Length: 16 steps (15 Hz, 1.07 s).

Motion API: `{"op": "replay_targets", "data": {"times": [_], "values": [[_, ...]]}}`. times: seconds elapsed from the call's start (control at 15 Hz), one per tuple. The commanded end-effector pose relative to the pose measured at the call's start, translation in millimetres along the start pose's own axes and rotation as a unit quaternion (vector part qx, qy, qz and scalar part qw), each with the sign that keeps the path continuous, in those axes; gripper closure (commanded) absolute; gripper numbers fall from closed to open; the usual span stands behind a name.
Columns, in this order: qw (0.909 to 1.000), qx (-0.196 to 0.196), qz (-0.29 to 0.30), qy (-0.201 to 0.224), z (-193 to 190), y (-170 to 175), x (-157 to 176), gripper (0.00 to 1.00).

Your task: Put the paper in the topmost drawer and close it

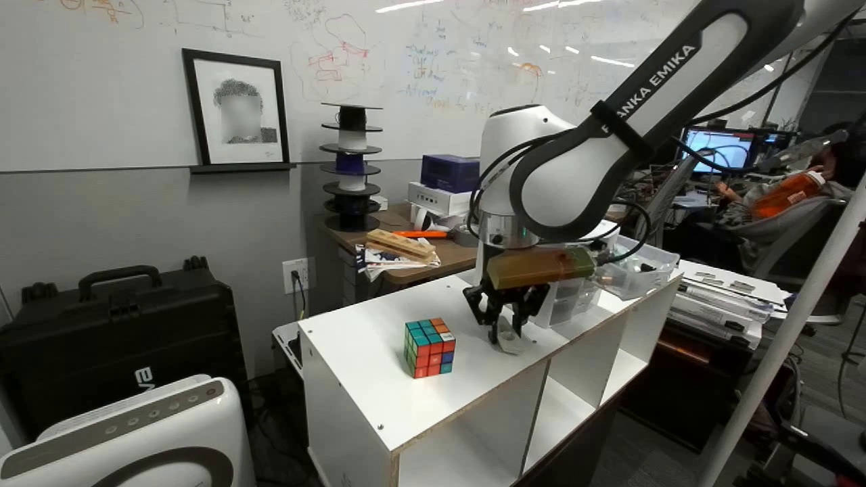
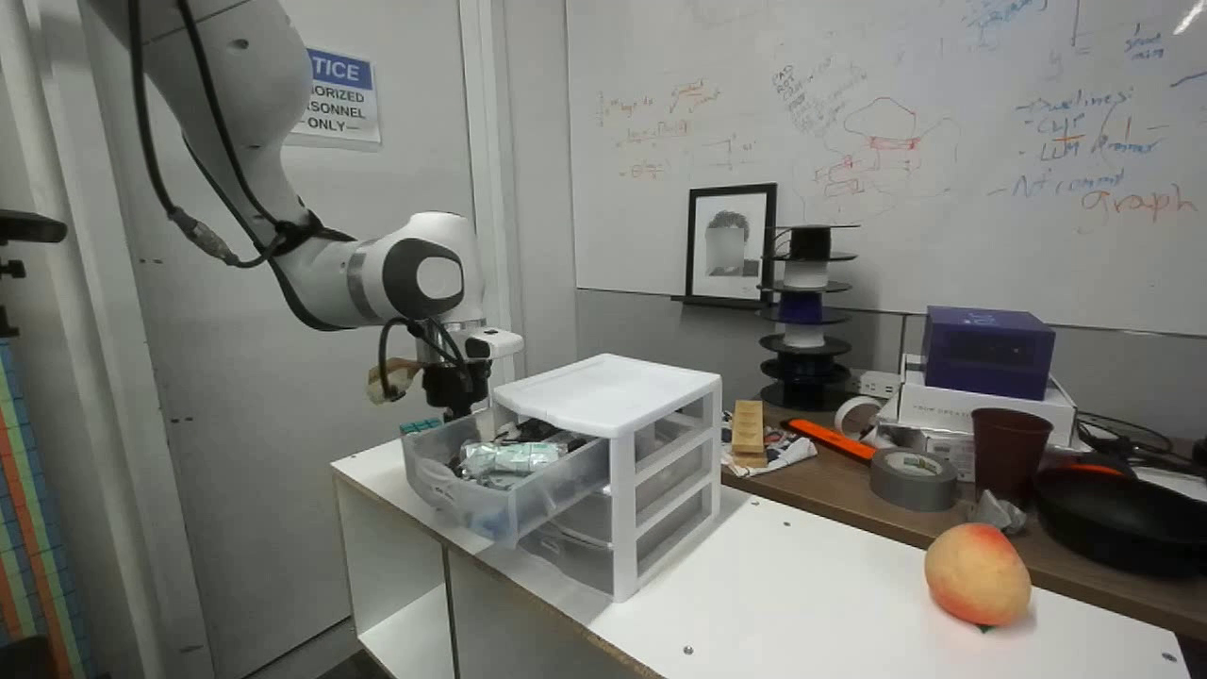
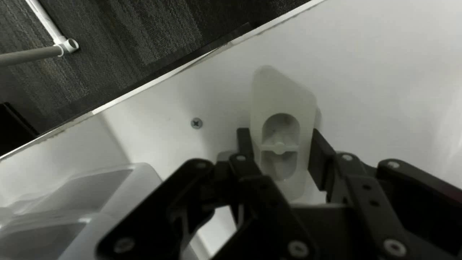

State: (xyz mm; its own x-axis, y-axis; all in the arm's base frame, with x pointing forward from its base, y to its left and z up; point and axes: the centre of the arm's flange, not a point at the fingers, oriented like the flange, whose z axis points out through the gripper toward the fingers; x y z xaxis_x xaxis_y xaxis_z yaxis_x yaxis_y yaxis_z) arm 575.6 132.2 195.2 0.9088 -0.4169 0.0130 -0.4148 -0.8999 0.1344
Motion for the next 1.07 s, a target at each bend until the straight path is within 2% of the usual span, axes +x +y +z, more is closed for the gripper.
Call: {"op": "replay_targets", "data": {"times": [0.0,0.27,0.67,1.0], "values": [[0.9994,-0.028,-0.016,0.015,-32,-21,-14,0.85],[0.9977,-0.049,-0.032,0.032,-70,-36,-41,0.85],[0.9947,-0.026,-0.06,0.079,-146,-47,-80,0.85],[0.9897,-0.016,-0.077,0.119,-204,-37,-116,0.85]]}}
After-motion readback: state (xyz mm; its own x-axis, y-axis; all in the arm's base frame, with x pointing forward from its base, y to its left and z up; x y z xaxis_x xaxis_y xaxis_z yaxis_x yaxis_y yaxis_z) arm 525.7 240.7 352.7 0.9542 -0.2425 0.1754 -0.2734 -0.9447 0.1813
